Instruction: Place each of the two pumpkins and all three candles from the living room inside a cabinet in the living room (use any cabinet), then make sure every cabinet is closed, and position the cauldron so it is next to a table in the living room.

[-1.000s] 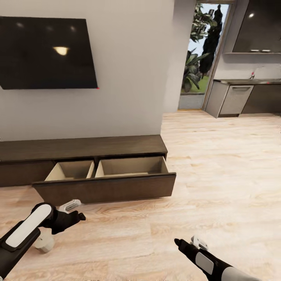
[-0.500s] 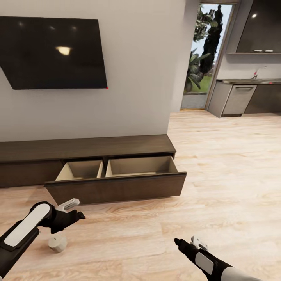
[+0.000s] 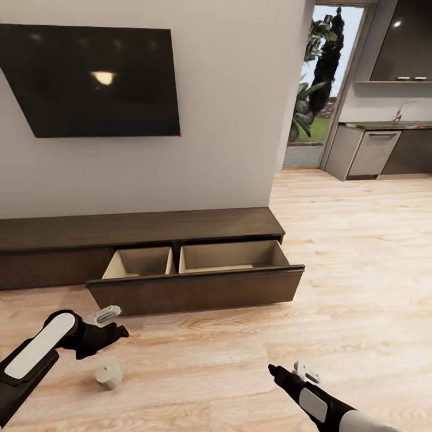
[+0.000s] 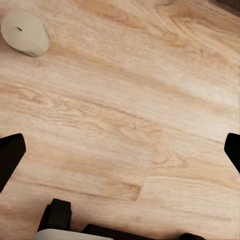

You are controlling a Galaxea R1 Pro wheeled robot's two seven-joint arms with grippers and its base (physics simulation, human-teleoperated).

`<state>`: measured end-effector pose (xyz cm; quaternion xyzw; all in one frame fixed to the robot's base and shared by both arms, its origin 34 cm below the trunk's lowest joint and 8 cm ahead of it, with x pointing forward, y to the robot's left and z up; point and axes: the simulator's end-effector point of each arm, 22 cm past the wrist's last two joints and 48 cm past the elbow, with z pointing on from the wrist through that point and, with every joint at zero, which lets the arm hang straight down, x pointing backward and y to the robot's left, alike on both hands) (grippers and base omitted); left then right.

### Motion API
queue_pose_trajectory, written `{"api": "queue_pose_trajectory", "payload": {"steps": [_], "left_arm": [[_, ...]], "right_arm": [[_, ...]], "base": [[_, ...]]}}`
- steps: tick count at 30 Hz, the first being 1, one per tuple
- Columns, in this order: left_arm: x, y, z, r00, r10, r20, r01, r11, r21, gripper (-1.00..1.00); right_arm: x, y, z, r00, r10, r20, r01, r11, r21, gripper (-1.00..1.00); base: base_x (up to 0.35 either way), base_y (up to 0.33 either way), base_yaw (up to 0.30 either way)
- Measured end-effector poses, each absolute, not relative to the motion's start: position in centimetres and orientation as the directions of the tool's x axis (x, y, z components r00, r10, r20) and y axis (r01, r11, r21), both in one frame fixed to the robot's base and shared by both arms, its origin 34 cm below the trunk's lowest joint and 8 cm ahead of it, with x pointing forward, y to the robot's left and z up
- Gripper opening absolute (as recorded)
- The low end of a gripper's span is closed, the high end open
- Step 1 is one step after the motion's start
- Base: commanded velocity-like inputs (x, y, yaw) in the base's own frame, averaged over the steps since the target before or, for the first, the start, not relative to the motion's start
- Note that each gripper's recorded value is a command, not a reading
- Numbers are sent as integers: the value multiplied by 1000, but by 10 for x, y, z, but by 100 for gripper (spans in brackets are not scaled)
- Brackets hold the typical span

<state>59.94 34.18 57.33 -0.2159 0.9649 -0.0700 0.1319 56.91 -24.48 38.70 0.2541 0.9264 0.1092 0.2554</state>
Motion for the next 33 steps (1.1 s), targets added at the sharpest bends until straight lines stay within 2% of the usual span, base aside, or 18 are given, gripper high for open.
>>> {"api": "queue_pose_trajectory", "payload": {"steps": [5,9,16,21,29,33], "left_arm": [[599,345,574,-871,-436,-227,-400,897,-188,100],[600,349,574,-867,-442,-229,-407,894,-185,100],[584,370,551,-851,-494,-177,-475,869,-141,100],[564,391,527,-828,-548,-118,-540,837,-93,100],[530,416,493,-780,-623,-56,-623,782,-12,100],[539,431,484,-765,-631,-130,-634,773,-28,100]], "right_arm": [[569,-243,387,-747,516,-421,404,853,329,100],[559,-242,381,-794,448,-410,375,893,250,100],[590,-157,429,-855,358,-374,310,933,184,100],[595,-150,450,-889,271,-368,260,962,81,100],[602,-113,463,-906,236,-353,212,972,104,100],[601,-104,465,-910,227,-346,200,973,113,100]], "base": [[228,251,0],[288,169,0],[321,28,0],[290,1,0],[41,0,0],[2,0,0]]}}
